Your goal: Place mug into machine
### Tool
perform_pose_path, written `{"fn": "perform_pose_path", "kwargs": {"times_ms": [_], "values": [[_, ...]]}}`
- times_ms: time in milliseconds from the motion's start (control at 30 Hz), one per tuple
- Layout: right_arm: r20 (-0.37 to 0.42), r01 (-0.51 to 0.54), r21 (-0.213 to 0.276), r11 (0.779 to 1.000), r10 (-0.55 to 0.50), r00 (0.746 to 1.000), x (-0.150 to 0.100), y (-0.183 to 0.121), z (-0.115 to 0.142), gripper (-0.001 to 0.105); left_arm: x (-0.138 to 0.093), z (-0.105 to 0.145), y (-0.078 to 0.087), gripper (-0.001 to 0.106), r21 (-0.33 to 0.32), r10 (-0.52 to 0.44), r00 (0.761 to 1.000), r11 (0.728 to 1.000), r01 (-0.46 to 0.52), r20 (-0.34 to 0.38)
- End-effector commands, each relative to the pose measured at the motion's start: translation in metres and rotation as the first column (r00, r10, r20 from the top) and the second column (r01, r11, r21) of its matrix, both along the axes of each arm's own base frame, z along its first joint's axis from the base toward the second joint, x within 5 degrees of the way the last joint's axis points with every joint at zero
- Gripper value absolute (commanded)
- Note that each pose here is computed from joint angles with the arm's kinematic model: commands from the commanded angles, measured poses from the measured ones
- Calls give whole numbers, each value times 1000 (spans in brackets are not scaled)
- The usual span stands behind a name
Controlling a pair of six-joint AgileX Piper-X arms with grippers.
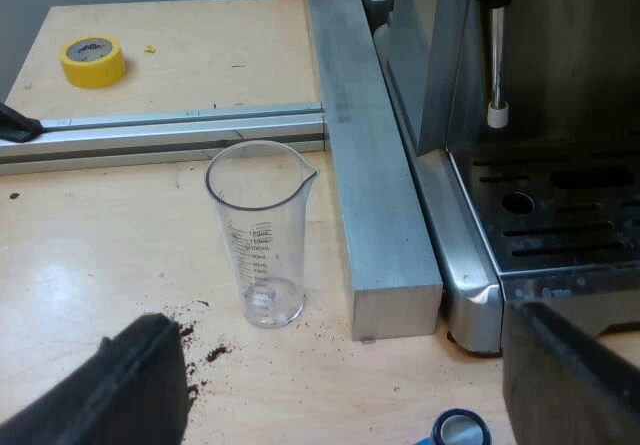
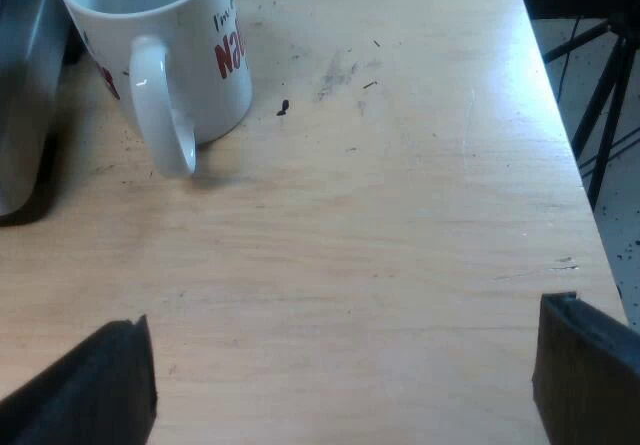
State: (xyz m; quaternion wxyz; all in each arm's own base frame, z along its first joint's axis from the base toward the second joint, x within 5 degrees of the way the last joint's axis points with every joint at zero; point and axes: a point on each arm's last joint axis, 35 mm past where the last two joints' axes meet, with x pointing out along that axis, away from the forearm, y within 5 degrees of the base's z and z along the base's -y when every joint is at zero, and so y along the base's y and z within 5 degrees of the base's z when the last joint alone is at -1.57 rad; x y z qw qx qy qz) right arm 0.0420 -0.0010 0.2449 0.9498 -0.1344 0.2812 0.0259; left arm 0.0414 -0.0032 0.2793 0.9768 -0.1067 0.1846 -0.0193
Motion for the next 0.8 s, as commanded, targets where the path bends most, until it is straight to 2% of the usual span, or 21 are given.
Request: {"fn": "perform_pose_path", "kwargs": {"times_ms": [33,133,300,333,467,600,667,700,767,800], "values": [[-3,-5,-1,1000,5,1000,1,0,1,78,2,2,-1,67,-1,-15,1000,1000,15,8],[-3,-5,-1,1000,5,1000,1,0,1,78,2,2,-1,67,-7,-30,1000,1000,30,8],[40,-5,-1,1000,5,999,-2,0,13,78,-1,9,-4,67,-35,-112,993,993,113,31],[65,-5,-2,1000,5,998,-5,0,21,78,-5,20,-5,67,-41,-152,986,987,155,63],[105,-7,-1,1000,7,994,-12,0,38,78,-13,36,-7,67,-43,-221,969,973,227,114],[110,-97,44,994,92,990,-12,4,56,78,-19,48,-11,67,-48,-380,909,918,393,174],[93,-135,66,989,128,987,-7,5,62,78,-20,51,-14,67,-49,-457,866,879,475,205],[90,-140,70,988,134,987,-5,6,63,78,-20,51,-14,67,-49,-470,857,871,489,210],[90,-167,84,982,159,983,1,7,66,78,-21,55,-16,67,-44,-545,803,821,570,242],[91,-175,89,981,167,982,1,7,66,78,-20,56,-18,67,-43,-563,790,807,589,241]]}}
